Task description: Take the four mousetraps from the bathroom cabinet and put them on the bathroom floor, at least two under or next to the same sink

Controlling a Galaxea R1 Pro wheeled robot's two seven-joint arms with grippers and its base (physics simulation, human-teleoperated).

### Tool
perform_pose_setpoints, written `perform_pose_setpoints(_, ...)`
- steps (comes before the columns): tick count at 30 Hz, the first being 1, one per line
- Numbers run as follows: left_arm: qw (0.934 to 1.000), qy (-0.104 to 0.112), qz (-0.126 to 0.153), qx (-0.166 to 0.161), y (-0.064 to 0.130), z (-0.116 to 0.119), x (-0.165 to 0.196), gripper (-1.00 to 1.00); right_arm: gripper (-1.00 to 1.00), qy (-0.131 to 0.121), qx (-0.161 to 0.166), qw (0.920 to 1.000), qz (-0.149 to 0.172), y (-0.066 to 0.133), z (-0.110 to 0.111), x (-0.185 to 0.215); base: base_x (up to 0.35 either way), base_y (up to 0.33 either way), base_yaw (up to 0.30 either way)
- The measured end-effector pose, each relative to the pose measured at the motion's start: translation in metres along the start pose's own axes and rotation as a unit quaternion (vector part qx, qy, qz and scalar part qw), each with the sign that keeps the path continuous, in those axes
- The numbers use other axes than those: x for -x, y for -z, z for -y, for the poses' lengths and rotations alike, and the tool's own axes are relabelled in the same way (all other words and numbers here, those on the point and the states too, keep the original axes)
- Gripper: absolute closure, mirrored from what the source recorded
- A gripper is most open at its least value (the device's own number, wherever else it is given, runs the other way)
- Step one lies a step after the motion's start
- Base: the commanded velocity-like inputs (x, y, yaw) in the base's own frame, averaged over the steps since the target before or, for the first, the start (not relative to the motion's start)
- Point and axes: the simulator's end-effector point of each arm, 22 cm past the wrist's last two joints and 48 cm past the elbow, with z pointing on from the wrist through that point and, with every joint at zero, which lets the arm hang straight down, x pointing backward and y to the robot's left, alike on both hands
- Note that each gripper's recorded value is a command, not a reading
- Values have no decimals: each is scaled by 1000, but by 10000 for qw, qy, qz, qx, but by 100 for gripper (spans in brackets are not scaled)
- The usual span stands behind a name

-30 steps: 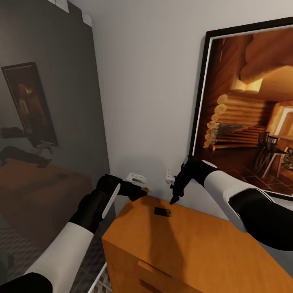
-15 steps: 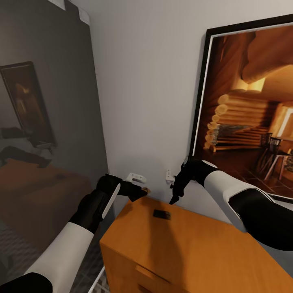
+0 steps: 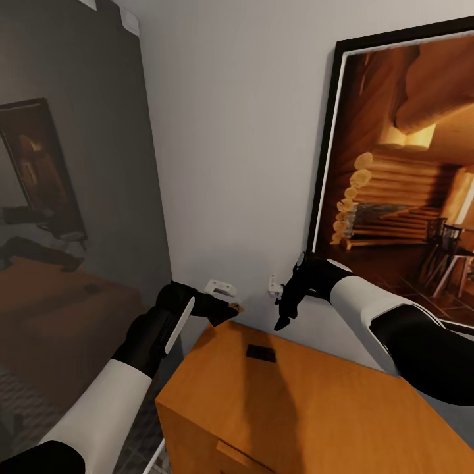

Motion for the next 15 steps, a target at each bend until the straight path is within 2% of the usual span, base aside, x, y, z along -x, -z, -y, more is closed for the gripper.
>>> perform_pose_setpoints(15, 10000, 1, -2, 0, 0, 0, 0, 100, -100, -15, 11, 10000, 56, 0, 0, 3, 0, 0, 0)
